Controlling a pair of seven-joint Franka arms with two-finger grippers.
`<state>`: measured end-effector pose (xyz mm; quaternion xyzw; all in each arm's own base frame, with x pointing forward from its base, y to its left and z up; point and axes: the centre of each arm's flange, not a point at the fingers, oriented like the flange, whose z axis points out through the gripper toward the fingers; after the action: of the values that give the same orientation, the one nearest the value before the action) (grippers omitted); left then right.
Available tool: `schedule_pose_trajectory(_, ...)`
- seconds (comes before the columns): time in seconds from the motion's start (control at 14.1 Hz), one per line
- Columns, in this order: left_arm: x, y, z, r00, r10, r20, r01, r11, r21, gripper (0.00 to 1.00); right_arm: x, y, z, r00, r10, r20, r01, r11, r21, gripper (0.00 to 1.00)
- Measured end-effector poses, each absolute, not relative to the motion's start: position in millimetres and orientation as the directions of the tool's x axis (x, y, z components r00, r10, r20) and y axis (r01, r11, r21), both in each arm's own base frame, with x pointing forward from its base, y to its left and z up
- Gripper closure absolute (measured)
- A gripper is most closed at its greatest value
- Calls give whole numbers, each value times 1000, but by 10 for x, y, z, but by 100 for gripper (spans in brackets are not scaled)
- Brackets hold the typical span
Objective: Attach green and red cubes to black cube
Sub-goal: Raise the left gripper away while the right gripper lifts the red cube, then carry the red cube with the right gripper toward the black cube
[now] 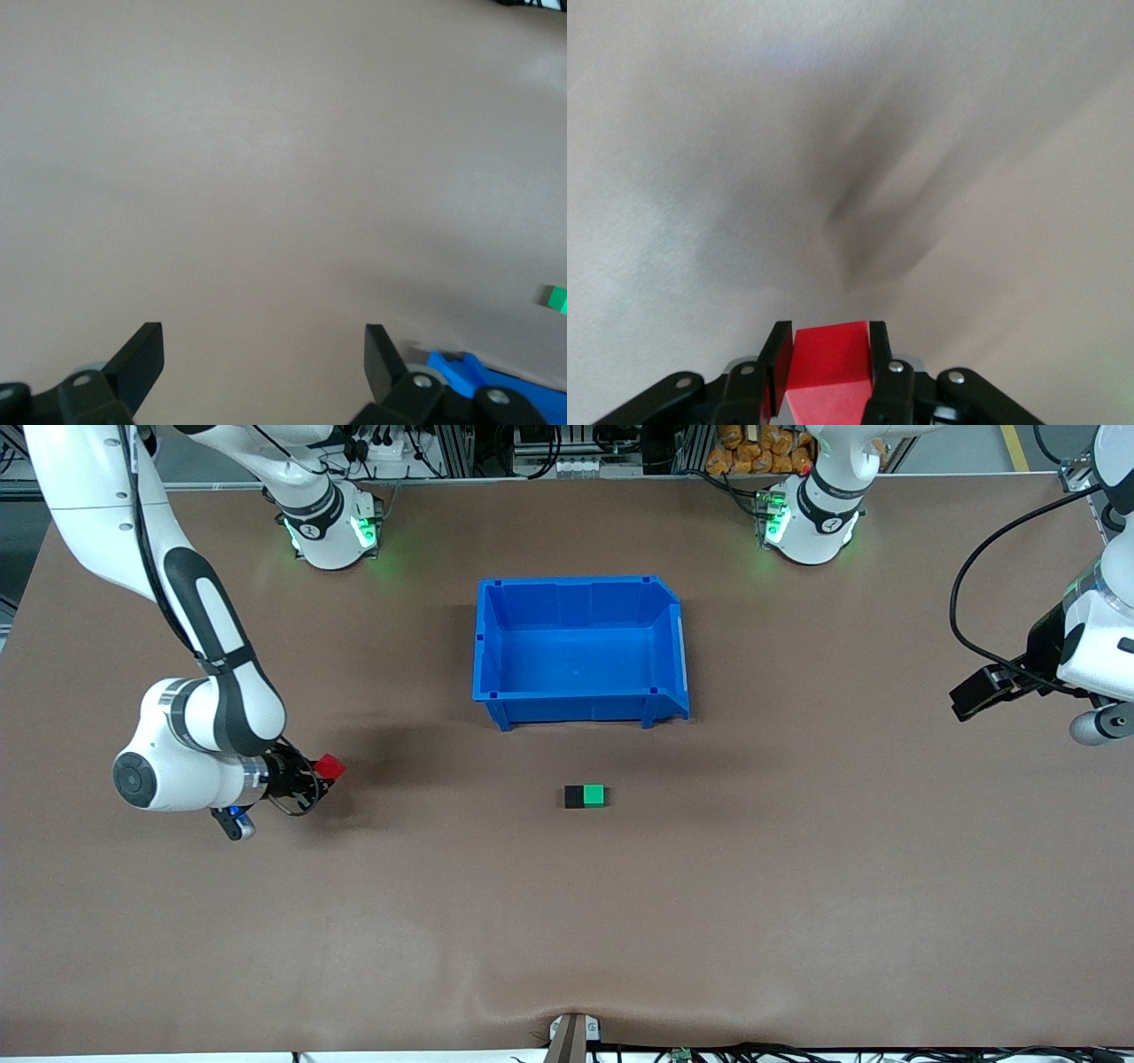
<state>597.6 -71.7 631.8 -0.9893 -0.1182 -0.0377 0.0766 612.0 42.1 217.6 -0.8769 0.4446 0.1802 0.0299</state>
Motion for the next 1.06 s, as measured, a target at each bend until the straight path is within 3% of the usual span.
schedule_pose_trajectory(0.5, 5953, -102, 6428, 995, 76, 60, 81, -994, -77, 0, 6176, 744, 2273, 476, -821, -316, -835, -535, 131, 60)
schedule_pose_trajectory(1.06, 5398, -615, 6555, 999, -24, 48, -19, -995, -93, 0, 6210, 1046, 2359, 400, -844, -356, -880, -463, 109, 60)
